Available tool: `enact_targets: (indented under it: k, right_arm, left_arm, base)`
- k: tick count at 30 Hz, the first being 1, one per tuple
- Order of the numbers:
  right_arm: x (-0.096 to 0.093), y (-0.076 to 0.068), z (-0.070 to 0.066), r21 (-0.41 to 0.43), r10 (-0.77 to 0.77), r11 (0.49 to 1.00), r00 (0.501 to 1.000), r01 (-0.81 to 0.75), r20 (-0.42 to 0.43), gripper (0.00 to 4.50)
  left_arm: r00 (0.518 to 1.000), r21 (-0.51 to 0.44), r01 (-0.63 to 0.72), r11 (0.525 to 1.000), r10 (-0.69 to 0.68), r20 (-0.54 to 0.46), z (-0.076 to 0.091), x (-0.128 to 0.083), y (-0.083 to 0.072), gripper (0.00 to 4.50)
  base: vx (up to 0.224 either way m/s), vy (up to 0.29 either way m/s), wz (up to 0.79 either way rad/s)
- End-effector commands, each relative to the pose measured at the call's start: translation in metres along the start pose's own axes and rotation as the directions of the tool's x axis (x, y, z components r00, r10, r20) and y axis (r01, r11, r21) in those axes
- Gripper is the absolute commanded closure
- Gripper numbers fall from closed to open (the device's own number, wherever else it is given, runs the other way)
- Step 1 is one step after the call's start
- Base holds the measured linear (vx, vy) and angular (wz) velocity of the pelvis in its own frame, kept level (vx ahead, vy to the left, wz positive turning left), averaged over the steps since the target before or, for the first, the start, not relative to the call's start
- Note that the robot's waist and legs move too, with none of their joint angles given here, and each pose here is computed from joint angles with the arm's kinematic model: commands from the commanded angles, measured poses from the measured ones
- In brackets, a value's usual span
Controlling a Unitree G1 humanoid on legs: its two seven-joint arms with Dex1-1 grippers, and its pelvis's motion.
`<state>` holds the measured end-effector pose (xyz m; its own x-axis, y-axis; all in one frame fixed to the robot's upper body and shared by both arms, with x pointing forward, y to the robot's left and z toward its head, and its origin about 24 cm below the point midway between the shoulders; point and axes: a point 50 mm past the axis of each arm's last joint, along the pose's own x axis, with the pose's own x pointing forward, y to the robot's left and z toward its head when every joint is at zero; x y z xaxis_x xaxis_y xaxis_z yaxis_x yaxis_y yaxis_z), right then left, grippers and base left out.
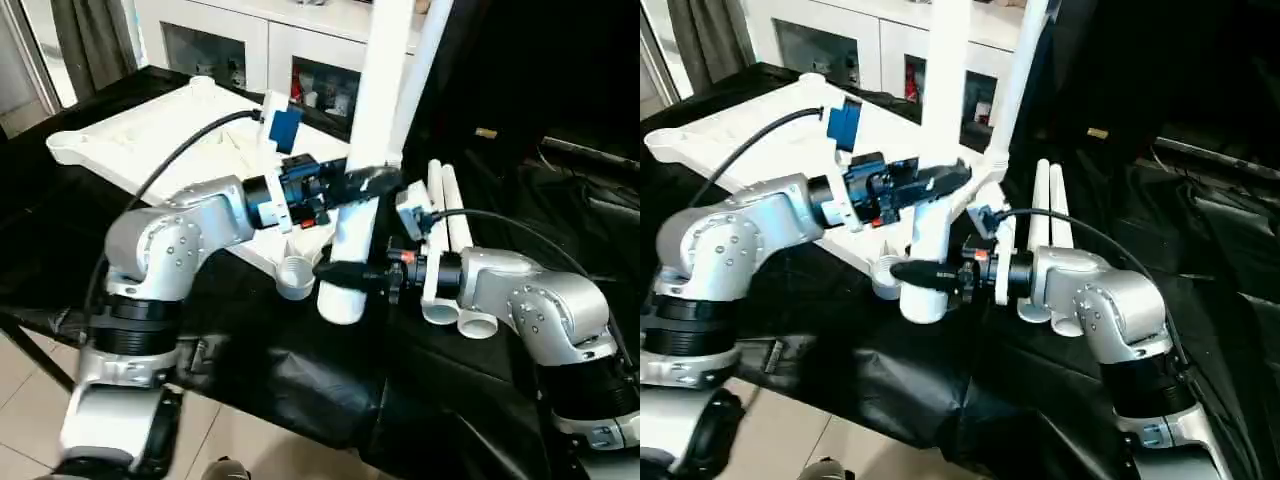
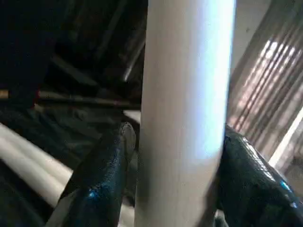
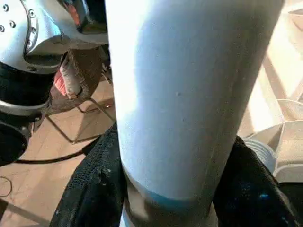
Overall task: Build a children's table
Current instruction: Pick table leg
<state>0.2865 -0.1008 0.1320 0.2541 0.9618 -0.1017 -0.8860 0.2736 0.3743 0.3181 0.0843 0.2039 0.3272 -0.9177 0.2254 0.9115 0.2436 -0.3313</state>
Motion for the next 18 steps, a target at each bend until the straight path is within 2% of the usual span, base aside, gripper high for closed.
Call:
enact_targets:
  k: [1,2,3,4,7,9,10,11,12,13,14,15,16,18]
  right_arm:
    - [-0.007,0.001,0.008,-0.019,-0.025,0.999,0.997,0.027,0.070,2.57]
    - [-0.008,0.002,0.008,-0.017,-0.030,0.999,0.996,0.031,0.083,2.57]
    - [-0.008,0.002,0.008,-0.016,-0.031,0.999,0.996,0.033,0.088,2.57]
    - [-0.010,0.003,0.008,-0.009,-0.042,0.999,0.993,0.043,0.110,2.57]
    - [-0.015,0.005,0.008,0.004,-0.074,0.997,0.985,0.074,0.154,2.57]
    - [-0.021,0.007,0.008,0.003,-0.123,0.992,0.973,0.125,0.194,2.57]
    - [-0.025,0.004,0.011,-0.016,-0.202,0.977,0.952,0.211,0.229,2.57]
    - [-0.027,0.003,0.011,-0.022,-0.231,0.970,0.943,0.243,0.239,2.57]
    - [-0.030,0.000,0.012,-0.033,-0.290,0.951,0.921,0.308,0.261,2.57]
    - [-0.036,-0.009,0.013,-0.109,-0.435,0.869,0.851,0.482,0.295,2.57]
    - [-0.036,-0.009,0.013,-0.109,-0.435,0.869,0.851,0.482,0.295,2.57]
    - [-0.042,-0.014,0.012,-0.189,-0.546,0.764,0.774,0.617,0.320,2.57]
    - [-0.053,-0.019,0.002,-0.311,-0.701,0.557,0.637,0.770,0.322,2.57]
    - [-0.056,-0.019,-0.002,-0.335,-0.732,0.510,0.604,0.792,0.314,2.57]
  left_arm:
    - [0.977,0.020,-0.027,0.999,0.022,0.211,0.019,-0.002,-0.001,1.51]
    - [0.957,-0.006,-0.035,0.999,0.036,0.287,0.023,-0.003,0.000,1.51]
    - [0.948,-0.018,-0.038,0.999,0.042,0.315,0.024,-0.004,0.000,1.51]
    - [0.918,-0.055,-0.057,0.997,0.074,0.388,0.029,-0.007,0.001,1.51]
    - [0.867,-0.108,-0.088,0.990,0.130,0.481,0.033,-0.014,0.002,1.51]
    - [0.858,-0.088,-0.162,0.983,0.185,0.480,0.030,-0.021,0.001,1.51]
    - [0.878,-0.038,-0.268,0.963,0.260,0.403,0.023,-0.024,0.003,1.51]
    - [0.878,-0.004,-0.318,0.948,0.296,0.375,0.020,-0.025,0.005,1.51]
    - [0.872,0.072,-0.410,0.909,0.368,0.323,0.013,-0.029,0.008,1.51]
    - [0.838,0.227,-0.540,0.810,0.493,0.235,-0.002,-0.040,0.014,1.51]
    - [0.838,0.227,-0.540,0.810,0.493,0.235,-0.002,-0.040,0.014,1.51]
    - [0.789,0.332,-0.610,0.719,0.587,0.179,-0.016,-0.052,0.017,1.51]
    - [0.692,0.458,-0.686,0.565,0.700,0.175,-0.036,-0.075,0.015,1.51]
    - [0.672,0.470,-0.703,0.534,0.716,0.190,-0.040,-0.081,0.012,1.51]
  base:
    - [0.000,0.000,0.00]
    - [0.000,0.000,0.00]
    - [0.000,0.000,0.00]
    - [0.000,0.000,0.00]
    - [0.000,0.000,0.00]
    - [0.000,0.000,0.00]
    - [0.000,0.000,0.00]
    - [0.000,0.000,0.00]
    - [0.000,0.000,0.00]
    - [0.000,0.000,0.00]
    - [0.000,0.000,0.00]
    - [0.000,0.000,0.00]
    - [0.000,0.000,0.00]
    - [0.000,0.000,0.00]
